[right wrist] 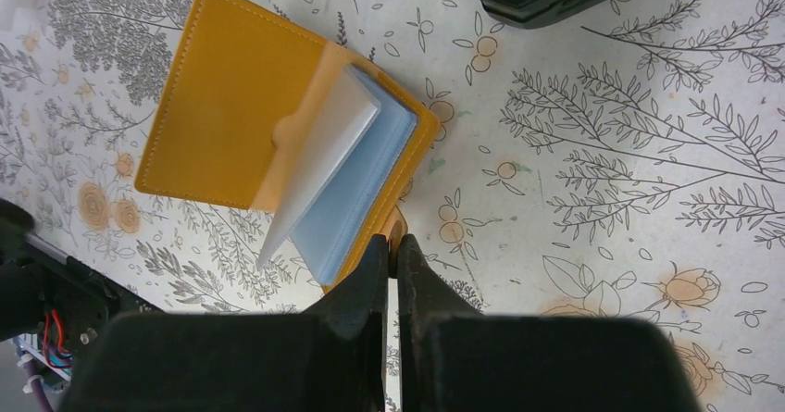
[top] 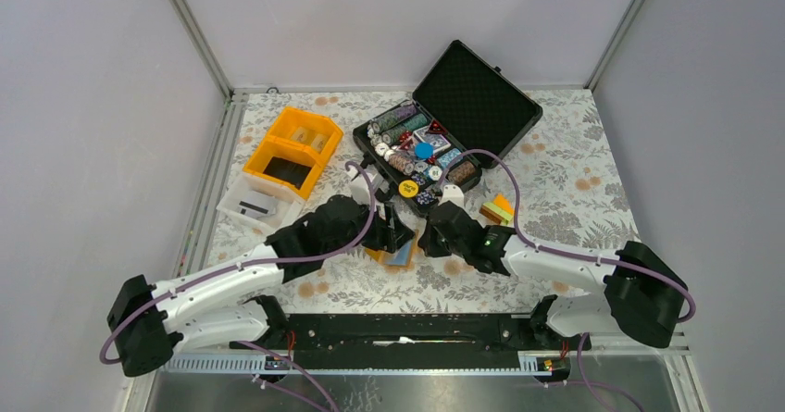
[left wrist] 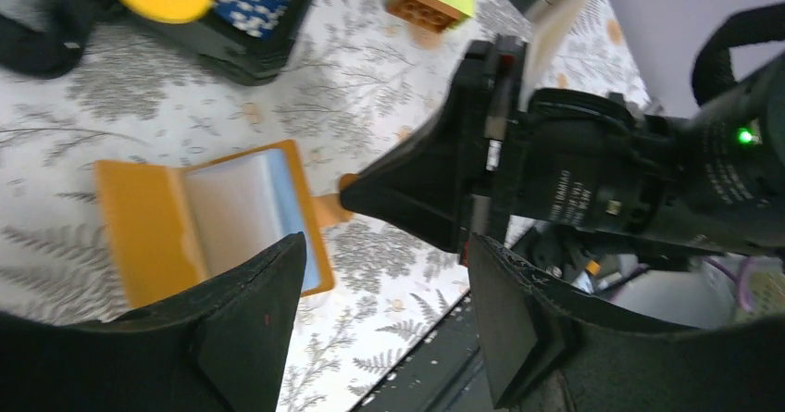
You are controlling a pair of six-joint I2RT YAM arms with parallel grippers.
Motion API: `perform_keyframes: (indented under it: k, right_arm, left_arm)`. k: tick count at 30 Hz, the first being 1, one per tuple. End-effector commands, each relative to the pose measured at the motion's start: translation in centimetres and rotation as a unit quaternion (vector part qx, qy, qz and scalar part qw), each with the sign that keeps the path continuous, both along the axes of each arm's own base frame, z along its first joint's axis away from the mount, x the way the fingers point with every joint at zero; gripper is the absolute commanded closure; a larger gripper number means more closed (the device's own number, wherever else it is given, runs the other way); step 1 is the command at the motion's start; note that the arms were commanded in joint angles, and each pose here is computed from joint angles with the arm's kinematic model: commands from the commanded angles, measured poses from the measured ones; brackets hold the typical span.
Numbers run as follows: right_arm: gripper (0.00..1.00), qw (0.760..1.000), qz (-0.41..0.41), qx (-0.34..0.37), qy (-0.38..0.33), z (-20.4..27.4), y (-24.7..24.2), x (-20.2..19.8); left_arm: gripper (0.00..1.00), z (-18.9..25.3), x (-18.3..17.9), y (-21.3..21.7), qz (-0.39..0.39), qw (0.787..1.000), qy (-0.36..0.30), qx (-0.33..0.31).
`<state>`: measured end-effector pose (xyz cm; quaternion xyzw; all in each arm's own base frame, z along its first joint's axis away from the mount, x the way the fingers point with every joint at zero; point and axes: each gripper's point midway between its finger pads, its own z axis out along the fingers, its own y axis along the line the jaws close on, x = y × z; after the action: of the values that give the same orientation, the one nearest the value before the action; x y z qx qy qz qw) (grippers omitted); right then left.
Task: Put the credit cards into the card holder
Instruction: Open the card holder at the center of the board.
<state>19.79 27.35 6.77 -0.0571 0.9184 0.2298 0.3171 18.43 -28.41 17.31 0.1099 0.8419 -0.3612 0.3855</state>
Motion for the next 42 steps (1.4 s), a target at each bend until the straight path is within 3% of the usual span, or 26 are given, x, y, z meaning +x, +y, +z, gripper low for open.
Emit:
perform_keyframes:
  k: [1,12,29,42]
  right_arm:
    - [1.0,0.999,-0.006,0.017,-0.031,2.5,0.5,0.9]
    - [1.0,1.0,-0.009,0.014,-0.025,2.0,0.3,0.7]
    - [1.0,0.999,-0.013,0.014,-0.026,1.9,0.0,0.7]
    - [1.0,0.999,-0.017,0.01,-0.028,1.9,-0.3,0.6]
  left_arm:
    - [0.34,3.0,-1.4,-3.8,-0.081,0.993,0.001,-0.085]
    - [0.43,-3.1,-0.4,-3.9,-0.023,0.995,0.071,-0.061]
    - [0.57,-7.2,-0.5,-4.2,-0.016,0.993,0.108,-0.04]
    - [0.59,-10.5,1.2,-1.1,0.048,0.992,0.096,0.065]
